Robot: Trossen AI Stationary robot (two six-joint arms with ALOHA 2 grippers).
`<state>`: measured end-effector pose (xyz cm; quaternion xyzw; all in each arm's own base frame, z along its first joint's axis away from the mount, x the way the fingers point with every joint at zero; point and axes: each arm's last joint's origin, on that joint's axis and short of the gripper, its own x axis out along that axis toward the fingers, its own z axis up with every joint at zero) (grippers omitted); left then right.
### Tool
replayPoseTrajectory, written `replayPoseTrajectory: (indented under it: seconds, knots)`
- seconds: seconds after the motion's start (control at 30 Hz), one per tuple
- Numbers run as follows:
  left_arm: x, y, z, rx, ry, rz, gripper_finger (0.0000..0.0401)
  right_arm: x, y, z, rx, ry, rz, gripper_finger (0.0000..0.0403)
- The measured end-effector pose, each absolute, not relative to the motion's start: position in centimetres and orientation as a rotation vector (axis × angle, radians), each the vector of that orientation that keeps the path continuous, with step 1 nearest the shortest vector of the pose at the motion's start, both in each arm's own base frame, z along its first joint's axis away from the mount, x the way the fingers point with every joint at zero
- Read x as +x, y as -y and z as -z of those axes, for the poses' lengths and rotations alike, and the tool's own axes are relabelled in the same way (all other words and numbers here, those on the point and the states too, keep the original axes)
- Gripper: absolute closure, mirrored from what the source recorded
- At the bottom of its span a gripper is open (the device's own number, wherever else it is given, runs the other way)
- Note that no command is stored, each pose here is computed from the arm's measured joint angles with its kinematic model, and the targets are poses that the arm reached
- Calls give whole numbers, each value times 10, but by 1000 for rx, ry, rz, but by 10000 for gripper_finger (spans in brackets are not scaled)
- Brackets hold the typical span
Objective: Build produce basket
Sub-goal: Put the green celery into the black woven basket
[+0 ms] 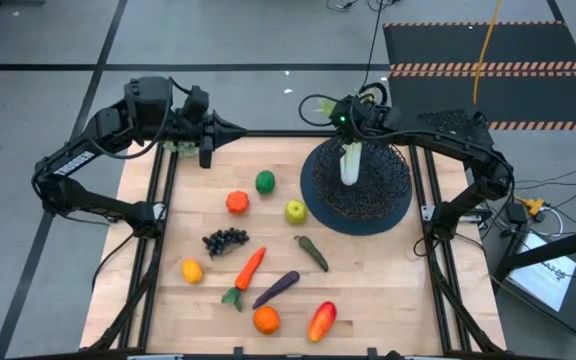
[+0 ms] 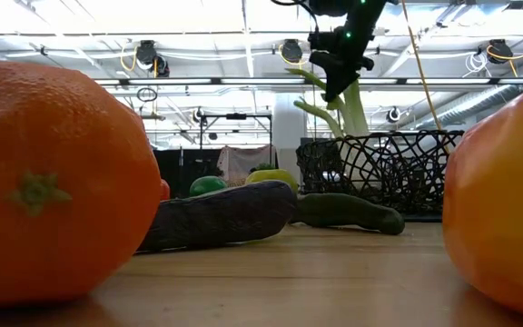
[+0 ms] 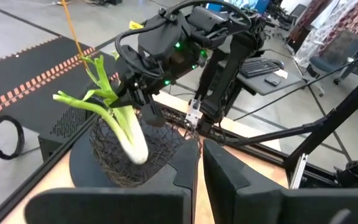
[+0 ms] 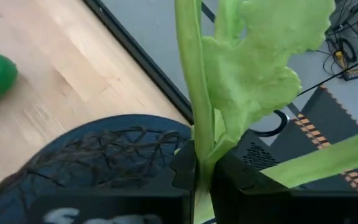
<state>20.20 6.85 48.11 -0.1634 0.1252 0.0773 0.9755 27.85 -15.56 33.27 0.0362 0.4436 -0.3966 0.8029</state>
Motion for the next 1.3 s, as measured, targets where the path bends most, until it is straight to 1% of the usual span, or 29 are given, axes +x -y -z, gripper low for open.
replayPoseTrajectory:
  seconds: [0.33,0.6,0.8,1.0,1.3]
  knots:
    - [202,-68,-481,-332,-258,-157,375,266,177,-334,31,-979,906,383]
    - [202,-69,-481,-334,-257,-157,375,266,178,-333,19,-988,896,383]
    - [202,-69,-481,-334,-257,-157,375,266,178,-318,15,-1011,889,382]
    - [202,-69,-481,-333,-256,-158,375,270,179,-307,12,-970,895,382]
    - [202,-69,-481,-331,-257,-157,375,274,181,-308,22,-915,876,382]
